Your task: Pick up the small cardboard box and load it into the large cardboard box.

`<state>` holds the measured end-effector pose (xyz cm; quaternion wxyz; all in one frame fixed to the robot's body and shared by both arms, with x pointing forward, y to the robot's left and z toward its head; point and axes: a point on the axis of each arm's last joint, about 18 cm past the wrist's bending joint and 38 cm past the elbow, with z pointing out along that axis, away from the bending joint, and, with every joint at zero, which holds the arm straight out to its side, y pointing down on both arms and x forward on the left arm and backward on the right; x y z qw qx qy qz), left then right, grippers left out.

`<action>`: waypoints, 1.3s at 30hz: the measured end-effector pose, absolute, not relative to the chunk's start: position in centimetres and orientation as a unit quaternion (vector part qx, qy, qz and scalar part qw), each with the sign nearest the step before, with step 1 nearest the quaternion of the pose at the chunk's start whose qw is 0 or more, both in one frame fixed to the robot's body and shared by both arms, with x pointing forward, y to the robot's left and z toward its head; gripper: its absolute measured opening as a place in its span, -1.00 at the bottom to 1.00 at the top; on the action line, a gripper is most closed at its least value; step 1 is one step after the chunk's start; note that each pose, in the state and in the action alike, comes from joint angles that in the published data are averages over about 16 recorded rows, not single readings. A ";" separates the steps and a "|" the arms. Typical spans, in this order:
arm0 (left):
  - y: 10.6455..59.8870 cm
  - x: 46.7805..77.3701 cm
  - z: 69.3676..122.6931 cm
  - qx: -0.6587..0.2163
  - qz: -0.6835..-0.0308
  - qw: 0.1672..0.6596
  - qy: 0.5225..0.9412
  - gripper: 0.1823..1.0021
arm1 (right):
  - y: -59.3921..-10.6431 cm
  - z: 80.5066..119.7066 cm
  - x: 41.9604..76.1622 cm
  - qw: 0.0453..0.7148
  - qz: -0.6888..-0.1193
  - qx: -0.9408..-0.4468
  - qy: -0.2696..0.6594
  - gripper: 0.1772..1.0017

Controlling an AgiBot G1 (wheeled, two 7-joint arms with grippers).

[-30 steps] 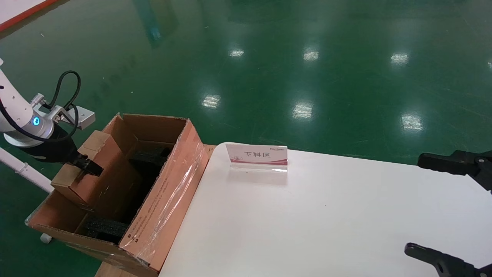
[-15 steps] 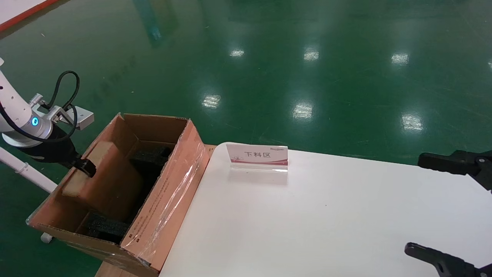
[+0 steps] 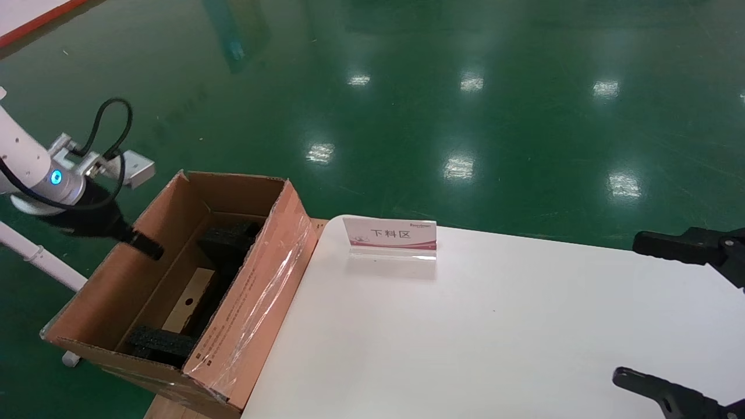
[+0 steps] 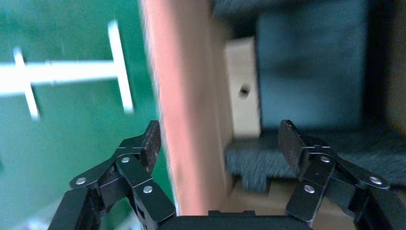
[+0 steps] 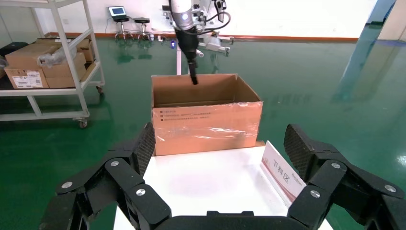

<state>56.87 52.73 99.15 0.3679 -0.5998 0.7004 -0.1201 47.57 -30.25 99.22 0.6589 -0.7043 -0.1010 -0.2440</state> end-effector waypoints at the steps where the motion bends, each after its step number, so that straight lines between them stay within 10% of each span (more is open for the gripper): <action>1: 52.3 56.8 99.3 -0.588 -0.127 0.371 0.708 0.59 | -30.3 99.2 47.6 0.659 -0.244 -0.704 -0.101 1.00; 17: 44.1 54.1 100.8 -0.401 -0.265 0.369 0.795 0.98 | -30.3 99.2 47.6 0.659 -0.244 -0.704 -0.101 1.00; 39: 36.0 54.0 100.5 -0.249 -0.362 0.297 0.848 1.00 | -30.3 99.2 47.6 0.659 -0.244 -0.704 -0.101 1.00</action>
